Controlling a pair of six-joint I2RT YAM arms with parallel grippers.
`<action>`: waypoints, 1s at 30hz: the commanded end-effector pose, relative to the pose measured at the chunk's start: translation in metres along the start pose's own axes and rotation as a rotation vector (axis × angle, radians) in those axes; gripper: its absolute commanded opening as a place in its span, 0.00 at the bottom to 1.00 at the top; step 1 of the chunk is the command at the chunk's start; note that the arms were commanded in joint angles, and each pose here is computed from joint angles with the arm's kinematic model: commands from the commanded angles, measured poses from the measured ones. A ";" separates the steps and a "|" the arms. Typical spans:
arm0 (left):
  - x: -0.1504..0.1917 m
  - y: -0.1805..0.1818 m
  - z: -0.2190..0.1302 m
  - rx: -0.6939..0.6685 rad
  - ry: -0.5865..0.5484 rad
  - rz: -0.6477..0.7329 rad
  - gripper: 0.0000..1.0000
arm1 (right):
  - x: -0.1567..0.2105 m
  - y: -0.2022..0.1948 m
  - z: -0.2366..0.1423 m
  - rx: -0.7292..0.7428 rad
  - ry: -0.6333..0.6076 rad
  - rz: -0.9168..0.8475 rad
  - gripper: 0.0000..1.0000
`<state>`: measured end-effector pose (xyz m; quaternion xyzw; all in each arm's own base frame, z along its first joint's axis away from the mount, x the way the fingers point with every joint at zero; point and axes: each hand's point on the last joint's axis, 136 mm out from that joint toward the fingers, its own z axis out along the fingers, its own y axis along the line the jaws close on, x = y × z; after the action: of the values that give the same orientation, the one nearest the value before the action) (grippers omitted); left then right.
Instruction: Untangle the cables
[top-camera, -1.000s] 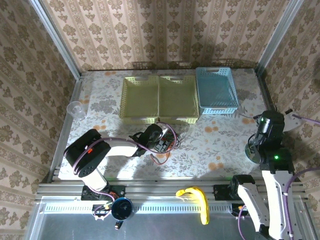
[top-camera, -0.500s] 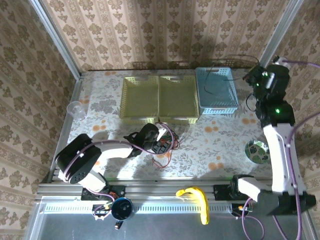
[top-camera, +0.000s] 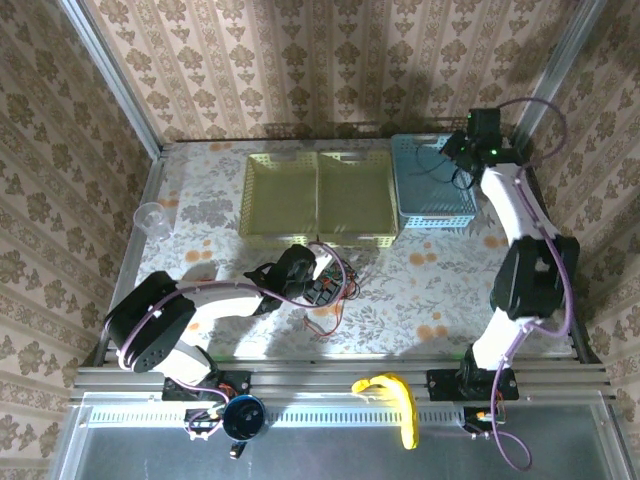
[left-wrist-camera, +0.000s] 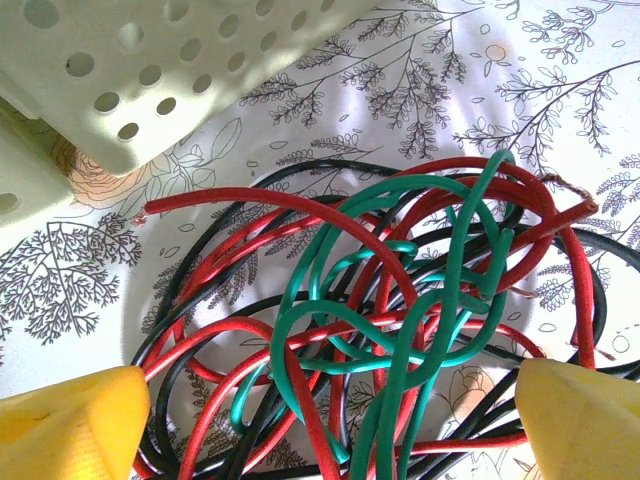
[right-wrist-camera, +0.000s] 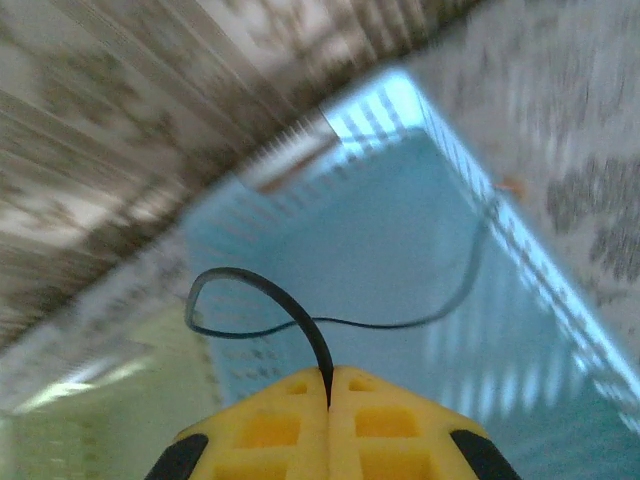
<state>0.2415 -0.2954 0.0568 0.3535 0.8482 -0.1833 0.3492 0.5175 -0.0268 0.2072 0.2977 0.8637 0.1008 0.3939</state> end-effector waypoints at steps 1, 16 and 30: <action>-0.007 0.003 -0.001 -0.017 -0.004 -0.007 0.96 | 0.055 -0.017 0.028 0.042 0.194 0.069 0.23; -0.024 0.004 -0.005 -0.020 -0.050 -0.028 0.97 | 0.112 -0.004 -0.080 -0.021 0.028 -0.103 0.57; -0.024 0.027 -0.023 -0.108 -0.084 -0.060 0.99 | 0.320 0.042 -0.141 -0.278 0.340 -0.596 0.60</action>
<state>0.2616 -0.2884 0.0893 0.3126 0.8442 -0.1802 0.3963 0.2692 0.2021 0.1193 -0.0263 0.9443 0.1596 0.2866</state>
